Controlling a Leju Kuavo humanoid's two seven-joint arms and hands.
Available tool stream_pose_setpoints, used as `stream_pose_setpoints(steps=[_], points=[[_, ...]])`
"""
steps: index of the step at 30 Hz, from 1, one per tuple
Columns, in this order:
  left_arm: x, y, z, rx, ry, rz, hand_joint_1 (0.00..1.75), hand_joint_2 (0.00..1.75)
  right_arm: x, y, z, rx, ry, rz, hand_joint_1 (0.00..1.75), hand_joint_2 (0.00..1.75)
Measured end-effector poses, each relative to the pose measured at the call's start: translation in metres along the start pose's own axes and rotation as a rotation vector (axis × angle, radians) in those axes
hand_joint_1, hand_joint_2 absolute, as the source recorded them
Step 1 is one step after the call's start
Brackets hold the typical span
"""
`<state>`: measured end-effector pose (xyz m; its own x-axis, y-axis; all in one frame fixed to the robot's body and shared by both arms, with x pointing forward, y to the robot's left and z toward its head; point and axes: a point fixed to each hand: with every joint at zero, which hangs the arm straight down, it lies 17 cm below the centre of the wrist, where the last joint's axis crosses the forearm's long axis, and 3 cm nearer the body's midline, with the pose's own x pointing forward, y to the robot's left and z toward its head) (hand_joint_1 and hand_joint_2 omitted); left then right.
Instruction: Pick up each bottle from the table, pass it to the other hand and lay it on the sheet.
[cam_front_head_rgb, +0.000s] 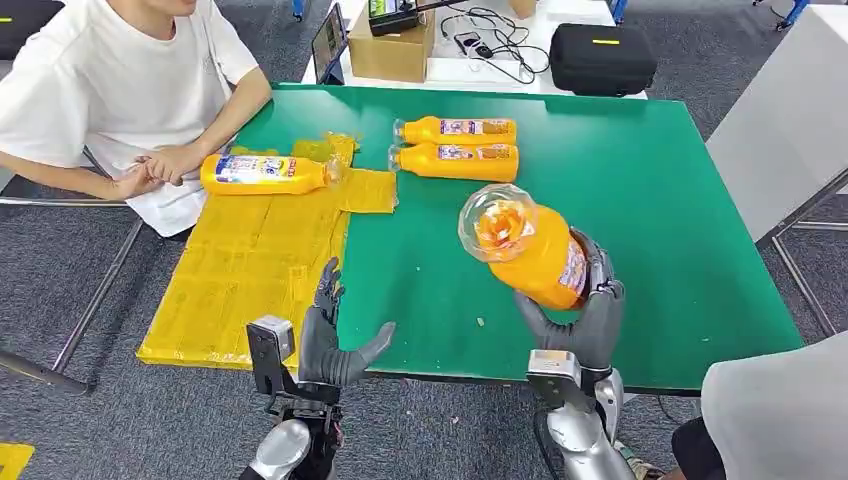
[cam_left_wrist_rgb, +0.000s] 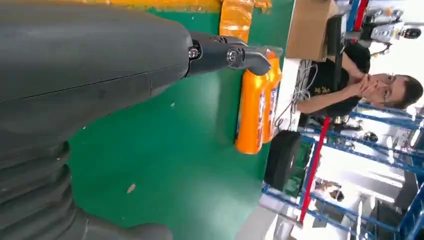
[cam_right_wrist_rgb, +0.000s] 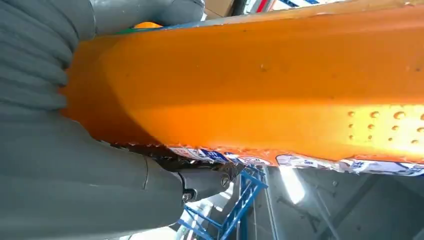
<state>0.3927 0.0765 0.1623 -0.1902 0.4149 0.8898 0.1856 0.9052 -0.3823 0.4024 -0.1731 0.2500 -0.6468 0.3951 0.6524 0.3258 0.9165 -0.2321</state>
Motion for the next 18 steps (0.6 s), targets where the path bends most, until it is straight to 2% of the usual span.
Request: stream_pose_setpoints(steps=[6, 9, 12, 14, 18], points=[[0.006, -0.017, 0.011, -0.084, 0.014, 0.168, 0.0, 1.75, -0.002, 0.0, -0.003, 0.008, 0.027, -0.049, 1.75, 1.75], [0.016, -0.03, 0.018, -0.165, -0.037, 0.162, 0.0, 1.75, -0.004, 0.012, -0.001, 0.06, 0.051, -0.105, 1.75, 1.75], [0.03, -0.056, 0.033, -0.305, -0.126, 0.149, 0.0, 1.75, -0.007, 0.066, 0.012, 0.28, 0.099, -0.18, 1.75, 1.75], [0.032, -0.067, 0.039, -0.354, -0.15, 0.126, 0.0, 1.75, -0.004, 0.102, 0.027, 0.398, 0.111, -0.208, 1.75, 1.75], [0.033, -0.081, 0.049, -0.416, -0.18, 0.071, 0.0, 1.75, 0.001, 0.155, 0.056, 0.553, 0.144, -0.242, 1.75, 1.75]])
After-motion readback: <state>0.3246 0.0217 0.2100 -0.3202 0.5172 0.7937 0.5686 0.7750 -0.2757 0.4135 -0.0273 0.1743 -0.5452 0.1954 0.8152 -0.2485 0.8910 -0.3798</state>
